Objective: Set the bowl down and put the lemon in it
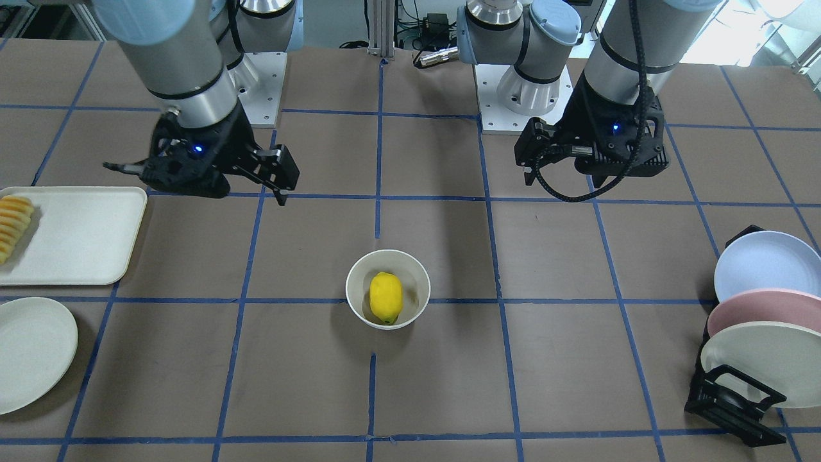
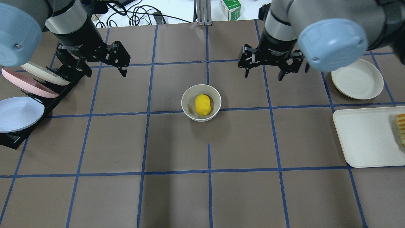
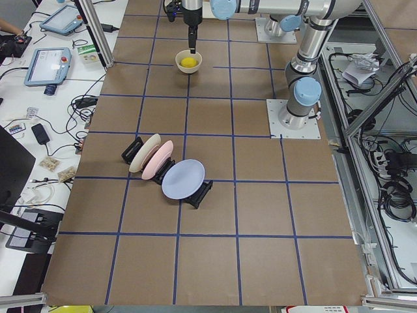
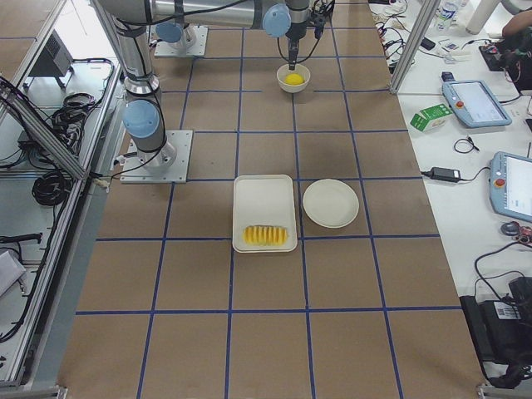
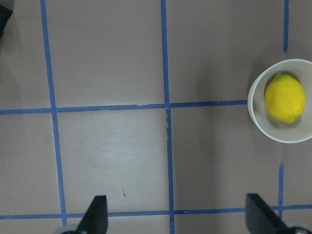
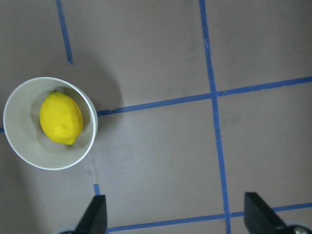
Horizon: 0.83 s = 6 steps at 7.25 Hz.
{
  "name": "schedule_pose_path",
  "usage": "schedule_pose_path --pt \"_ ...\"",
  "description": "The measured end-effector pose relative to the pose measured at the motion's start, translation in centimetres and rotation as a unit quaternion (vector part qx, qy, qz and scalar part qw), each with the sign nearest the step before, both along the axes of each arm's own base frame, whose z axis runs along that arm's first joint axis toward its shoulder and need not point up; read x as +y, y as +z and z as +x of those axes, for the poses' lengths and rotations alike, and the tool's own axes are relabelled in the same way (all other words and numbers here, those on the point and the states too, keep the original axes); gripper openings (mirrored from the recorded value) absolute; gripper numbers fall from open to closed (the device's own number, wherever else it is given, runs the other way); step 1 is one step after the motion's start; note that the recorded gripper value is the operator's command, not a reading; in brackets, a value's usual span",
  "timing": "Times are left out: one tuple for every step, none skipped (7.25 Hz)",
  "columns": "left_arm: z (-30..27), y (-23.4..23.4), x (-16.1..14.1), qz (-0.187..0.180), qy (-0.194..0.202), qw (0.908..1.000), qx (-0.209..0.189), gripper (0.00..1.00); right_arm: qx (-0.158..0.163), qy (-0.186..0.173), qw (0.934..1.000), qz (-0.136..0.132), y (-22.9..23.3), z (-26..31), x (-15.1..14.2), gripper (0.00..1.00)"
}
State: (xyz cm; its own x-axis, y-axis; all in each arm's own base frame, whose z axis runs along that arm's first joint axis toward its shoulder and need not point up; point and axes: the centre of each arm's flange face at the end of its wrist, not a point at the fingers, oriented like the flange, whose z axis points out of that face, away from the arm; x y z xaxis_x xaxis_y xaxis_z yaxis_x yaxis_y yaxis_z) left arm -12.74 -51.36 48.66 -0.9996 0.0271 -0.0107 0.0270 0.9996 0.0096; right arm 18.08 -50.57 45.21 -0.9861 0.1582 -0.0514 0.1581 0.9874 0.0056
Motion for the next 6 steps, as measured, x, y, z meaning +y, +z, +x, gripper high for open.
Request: schedule_pose_path --pt "0.1 -0.2 -0.3 0.002 0.001 1.0 0.0 1.0 0.006 0.0 1.0 0.003 0.6 -2.2 1.1 1.0" --pt "0.2 -0.5 -0.6 0.005 0.002 1.0 0.0 1.0 0.017 0.006 0.9998 0.007 0.4 -3.5 2.2 1.0" --pt "0.2 -1.0 -0.7 0.011 0.002 0.9999 -0.002 1.0 0.027 0.015 0.9995 0.007 0.5 -4.3 3.3 1.0" --pt "0.2 -1.4 -0.5 0.016 0.001 0.9999 -0.004 1.0 0.033 0.023 0.9992 0.004 1.0 -4.8 4.2 1.0" --pt "0.1 -1.5 -0.5 0.018 0.001 0.9998 -0.006 1.0 0.037 0.027 0.999 0.001 1.7 -4.9 5.1 1.0" --pt "0.1 -1.6 -0.6 0.019 0.001 0.9998 -0.006 1.0 0.035 0.028 0.999 -0.001 2.1 -4.9 5.5 1.0"
